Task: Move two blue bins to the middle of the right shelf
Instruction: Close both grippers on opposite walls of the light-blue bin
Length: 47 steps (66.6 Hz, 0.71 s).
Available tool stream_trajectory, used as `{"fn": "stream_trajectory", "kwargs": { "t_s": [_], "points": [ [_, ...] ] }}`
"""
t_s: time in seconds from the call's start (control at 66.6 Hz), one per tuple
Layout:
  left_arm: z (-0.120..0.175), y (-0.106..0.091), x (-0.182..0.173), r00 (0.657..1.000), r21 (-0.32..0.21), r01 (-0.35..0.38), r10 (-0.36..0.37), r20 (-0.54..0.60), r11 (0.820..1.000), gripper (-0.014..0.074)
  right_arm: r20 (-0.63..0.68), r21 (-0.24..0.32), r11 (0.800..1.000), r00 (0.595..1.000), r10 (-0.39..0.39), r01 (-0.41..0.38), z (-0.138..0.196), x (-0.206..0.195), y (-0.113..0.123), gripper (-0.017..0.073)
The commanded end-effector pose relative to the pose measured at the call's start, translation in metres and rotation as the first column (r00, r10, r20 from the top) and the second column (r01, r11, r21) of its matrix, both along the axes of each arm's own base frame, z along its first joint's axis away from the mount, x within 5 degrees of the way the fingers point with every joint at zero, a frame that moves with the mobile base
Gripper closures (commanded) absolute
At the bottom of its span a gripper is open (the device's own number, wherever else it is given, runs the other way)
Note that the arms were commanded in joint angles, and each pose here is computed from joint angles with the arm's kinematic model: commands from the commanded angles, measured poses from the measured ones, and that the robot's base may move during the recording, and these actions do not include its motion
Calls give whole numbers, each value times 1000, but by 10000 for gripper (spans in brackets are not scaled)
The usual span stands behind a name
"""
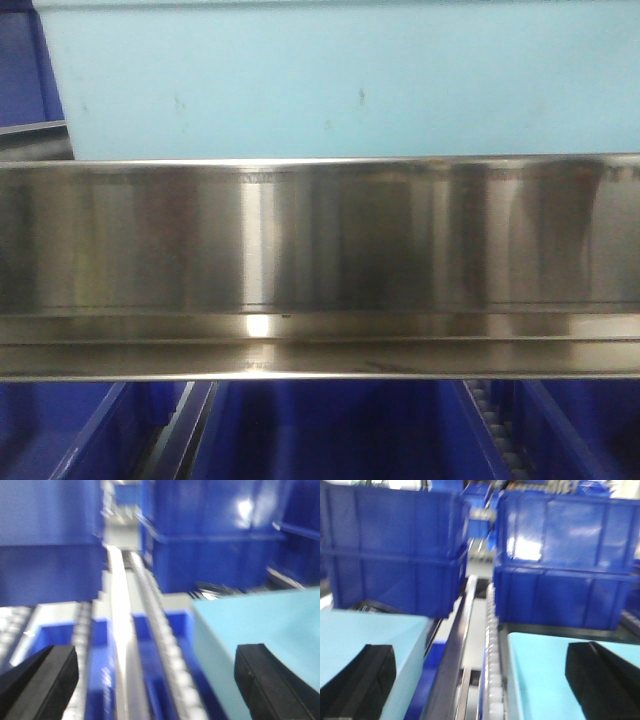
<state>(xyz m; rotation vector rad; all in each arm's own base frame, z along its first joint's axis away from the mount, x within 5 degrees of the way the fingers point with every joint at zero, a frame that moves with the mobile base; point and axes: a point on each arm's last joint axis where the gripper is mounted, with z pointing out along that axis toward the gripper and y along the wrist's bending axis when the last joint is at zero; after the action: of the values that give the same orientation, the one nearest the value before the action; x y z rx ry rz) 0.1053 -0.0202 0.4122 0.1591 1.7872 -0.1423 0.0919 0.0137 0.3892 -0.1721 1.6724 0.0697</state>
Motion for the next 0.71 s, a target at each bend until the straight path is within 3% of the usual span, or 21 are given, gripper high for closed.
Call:
{"fn": "stream_trajectory", "kwargs": {
  "t_s": [0.0,0.15,0.27,0.526,0.691],
  "points": [
    [16,-12,14,994,2,75,-75,-86,997,64,-65,-39,998,996,55,-58,14,13,7,-10],
    [38,-36,48,964,19,159,-151,-218,987,64,-241,-55,983,957,160,-178,32,43,26,-10],
    [44,-52,79,930,7,158,-147,-338,987,64,-395,-59,967,895,207,-249,47,70,42,-10],
    [32,-82,147,774,-21,114,-102,-625,993,64,-622,15,974,761,185,-225,70,130,63,-10],
    [11,-97,188,729,-25,75,-72,-681,997,64,-698,13,982,702,144,-188,55,168,72,-10]
  ]
}}
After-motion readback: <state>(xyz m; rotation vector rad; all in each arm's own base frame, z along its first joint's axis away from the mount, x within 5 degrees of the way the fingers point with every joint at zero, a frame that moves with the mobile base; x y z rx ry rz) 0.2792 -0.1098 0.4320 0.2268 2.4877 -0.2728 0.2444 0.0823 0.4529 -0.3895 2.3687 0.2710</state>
